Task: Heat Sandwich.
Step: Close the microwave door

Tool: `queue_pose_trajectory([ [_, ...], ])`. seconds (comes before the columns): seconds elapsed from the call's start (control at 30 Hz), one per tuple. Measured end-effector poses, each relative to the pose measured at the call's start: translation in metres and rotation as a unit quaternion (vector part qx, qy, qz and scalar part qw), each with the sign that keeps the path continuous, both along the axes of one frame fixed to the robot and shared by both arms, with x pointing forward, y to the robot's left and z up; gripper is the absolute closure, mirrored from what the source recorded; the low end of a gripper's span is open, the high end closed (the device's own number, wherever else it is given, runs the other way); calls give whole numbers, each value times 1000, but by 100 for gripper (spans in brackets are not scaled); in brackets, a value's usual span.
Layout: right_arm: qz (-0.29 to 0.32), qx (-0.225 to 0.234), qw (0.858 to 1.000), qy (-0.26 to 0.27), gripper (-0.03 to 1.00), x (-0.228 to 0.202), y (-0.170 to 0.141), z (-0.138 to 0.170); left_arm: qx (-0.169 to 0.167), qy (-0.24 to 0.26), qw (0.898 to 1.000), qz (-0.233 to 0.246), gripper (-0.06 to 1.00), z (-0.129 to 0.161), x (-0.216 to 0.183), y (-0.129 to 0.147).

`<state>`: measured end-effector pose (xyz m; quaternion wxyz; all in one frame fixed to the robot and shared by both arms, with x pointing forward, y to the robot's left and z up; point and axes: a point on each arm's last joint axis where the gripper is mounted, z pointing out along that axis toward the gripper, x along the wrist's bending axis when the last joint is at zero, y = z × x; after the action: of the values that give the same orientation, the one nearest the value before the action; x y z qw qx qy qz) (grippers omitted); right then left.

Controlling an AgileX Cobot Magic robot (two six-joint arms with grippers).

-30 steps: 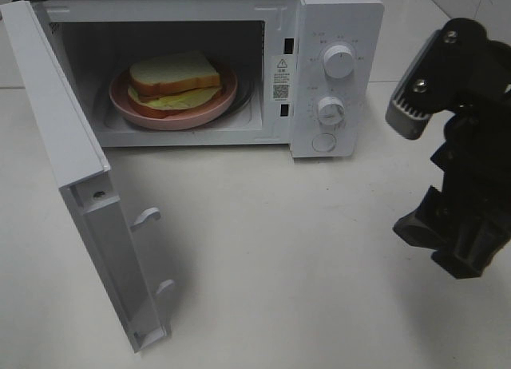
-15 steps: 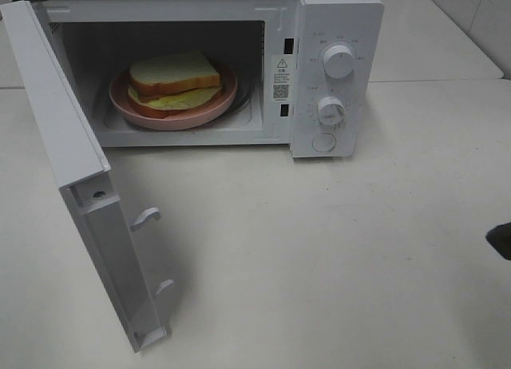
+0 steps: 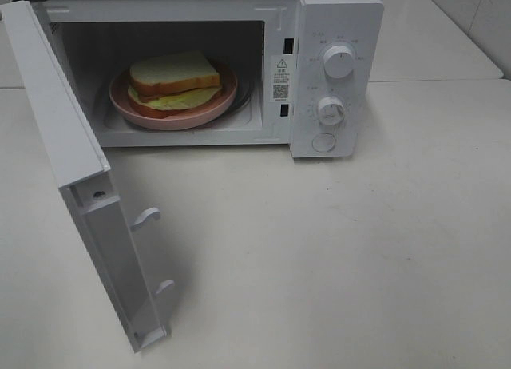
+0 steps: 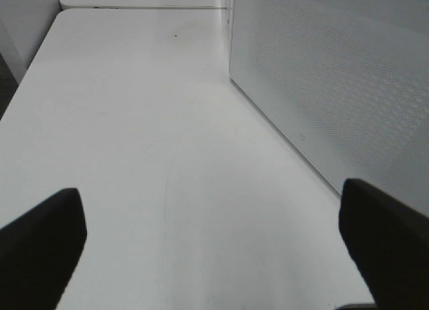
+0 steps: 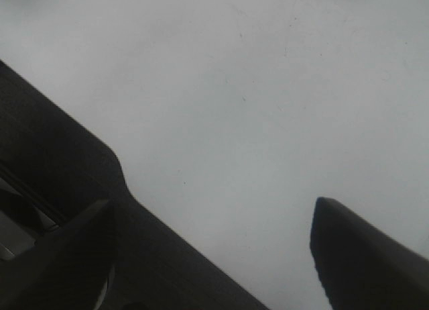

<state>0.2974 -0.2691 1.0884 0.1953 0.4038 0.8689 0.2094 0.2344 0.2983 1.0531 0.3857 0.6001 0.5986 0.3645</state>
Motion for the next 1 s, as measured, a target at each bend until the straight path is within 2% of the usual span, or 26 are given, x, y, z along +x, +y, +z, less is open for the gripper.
queue_pose_trajectory([
  [0.3, -62, 45, 997, -33, 20, -22, -22, 5, 0, 0, 1000, 0, -2, 0, 0, 0],
  [0.57, -135, 77, 984, -85, 20, -43, -39, 6, 0, 0, 1000, 0, -2, 0, 0, 0],
  [0.8, -178, 73, 978, -81, 20, -52, -43, -21, 0, 0, 1000, 0, -2, 0, 0, 0],
  [0.87, -208, 79, 971, -82, 20, -55, -43, -34, 0, 0, 1000, 0, -2, 0, 0, 0],
  [0.97, -223, 88, 967, -89, 20, -58, -43, -37, 0, 0, 1000, 0, -2, 0, 0, 0],
  [1.0, -235, 100, 961, -107, 20, -61, -43, -37, 0, 0, 1000, 0, -2, 0, 0, 0],
])
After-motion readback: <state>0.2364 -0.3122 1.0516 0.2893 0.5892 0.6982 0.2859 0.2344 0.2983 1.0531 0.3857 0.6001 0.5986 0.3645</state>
